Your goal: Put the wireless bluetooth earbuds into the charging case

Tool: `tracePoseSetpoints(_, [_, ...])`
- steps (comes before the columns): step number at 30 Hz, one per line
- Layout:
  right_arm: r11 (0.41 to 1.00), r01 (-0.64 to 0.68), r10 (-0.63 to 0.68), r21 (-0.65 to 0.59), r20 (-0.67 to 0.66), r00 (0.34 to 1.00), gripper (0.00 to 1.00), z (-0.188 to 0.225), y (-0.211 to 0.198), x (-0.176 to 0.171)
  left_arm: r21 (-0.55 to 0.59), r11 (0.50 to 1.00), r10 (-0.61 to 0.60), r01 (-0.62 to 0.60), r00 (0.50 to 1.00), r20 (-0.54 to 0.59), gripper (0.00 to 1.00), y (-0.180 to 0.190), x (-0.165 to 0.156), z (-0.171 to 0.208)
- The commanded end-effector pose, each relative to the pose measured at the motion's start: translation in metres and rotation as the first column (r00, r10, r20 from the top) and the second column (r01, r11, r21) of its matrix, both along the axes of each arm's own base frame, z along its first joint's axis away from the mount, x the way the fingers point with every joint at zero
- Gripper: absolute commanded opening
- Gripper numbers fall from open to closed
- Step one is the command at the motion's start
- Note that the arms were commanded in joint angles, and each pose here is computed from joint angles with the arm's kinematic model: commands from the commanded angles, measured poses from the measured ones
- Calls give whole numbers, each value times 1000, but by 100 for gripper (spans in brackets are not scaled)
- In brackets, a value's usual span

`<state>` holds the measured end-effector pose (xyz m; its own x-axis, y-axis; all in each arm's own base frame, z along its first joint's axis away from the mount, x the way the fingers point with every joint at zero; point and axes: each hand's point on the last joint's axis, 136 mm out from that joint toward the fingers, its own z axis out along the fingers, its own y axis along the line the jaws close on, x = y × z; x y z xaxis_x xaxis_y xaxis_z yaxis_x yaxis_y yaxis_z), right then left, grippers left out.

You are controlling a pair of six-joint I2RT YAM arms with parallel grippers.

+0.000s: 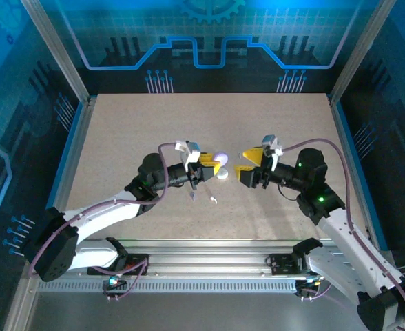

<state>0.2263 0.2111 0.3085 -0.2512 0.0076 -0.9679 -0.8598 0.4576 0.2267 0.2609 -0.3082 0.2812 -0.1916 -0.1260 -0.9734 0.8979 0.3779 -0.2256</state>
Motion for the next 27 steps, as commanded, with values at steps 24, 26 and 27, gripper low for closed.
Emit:
tracePoseSetpoints(24, [874, -463, 482, -145, 147, 864, 60, 20, 21, -30, -84, 978, -176, 190, 973, 149, 15, -5, -34, 42])
tracePoseSetpoints(26, [867, -477, 495, -142, 144, 857, 57, 22, 22, -30, -87, 978, -175, 189, 973, 147, 15, -4, -34, 43])
tracePoseSetpoints(27, [863, -485, 503, -140, 144, 852, 56, 23, 23, -30, -90, 978, -175, 190, 973, 147, 14, -4, -34, 43])
